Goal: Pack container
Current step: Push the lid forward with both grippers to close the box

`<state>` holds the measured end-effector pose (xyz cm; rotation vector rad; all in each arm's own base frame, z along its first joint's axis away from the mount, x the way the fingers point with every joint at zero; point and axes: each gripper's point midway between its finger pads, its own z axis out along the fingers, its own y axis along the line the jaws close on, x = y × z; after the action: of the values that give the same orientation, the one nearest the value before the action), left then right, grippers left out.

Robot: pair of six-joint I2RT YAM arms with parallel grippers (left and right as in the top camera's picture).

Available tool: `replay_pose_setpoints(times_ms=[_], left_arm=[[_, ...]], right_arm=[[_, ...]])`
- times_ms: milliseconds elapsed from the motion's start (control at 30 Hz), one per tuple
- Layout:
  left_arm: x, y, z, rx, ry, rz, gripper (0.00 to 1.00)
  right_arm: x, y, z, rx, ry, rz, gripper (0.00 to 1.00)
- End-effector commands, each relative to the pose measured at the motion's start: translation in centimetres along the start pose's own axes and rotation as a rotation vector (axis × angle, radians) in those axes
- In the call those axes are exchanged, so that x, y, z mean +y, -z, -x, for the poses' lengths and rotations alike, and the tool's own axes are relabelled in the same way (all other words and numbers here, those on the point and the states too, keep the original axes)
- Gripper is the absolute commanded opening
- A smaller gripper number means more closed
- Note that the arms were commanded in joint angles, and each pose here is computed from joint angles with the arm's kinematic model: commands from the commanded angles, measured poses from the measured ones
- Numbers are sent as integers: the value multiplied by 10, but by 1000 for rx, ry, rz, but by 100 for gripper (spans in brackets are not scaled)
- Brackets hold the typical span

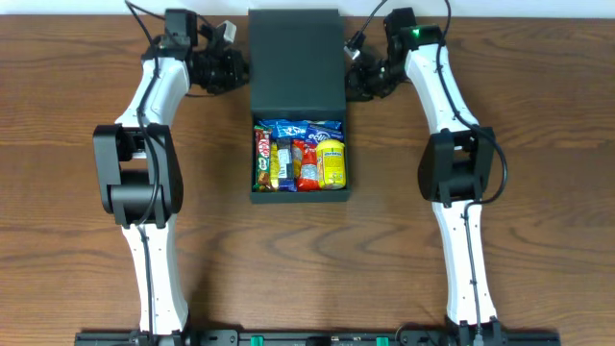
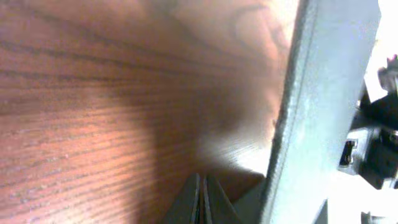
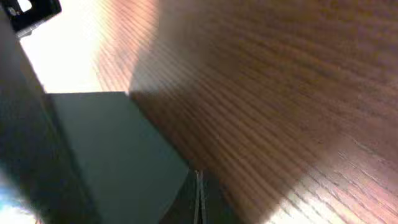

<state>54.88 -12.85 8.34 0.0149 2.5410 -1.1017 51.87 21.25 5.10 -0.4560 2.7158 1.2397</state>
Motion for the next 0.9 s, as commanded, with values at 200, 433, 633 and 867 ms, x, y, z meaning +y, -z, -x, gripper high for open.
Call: replay_pose_setpoints(times_ms=[200,433,633,867], left_arm=[[-62,39,20,19,-291,-58,6],[-84,63,12,63,-426,-61,6],[-95,80,2,86,-518,-58,6],[-103,110,5,63,-618,20,6]], right_arm=[[87,96,35,-182,285,-140,1],[123,124,29,-207,369,-148,1],[129,128,12,-152,379,-194,1],[135,129,0,-116,388,-210,1]])
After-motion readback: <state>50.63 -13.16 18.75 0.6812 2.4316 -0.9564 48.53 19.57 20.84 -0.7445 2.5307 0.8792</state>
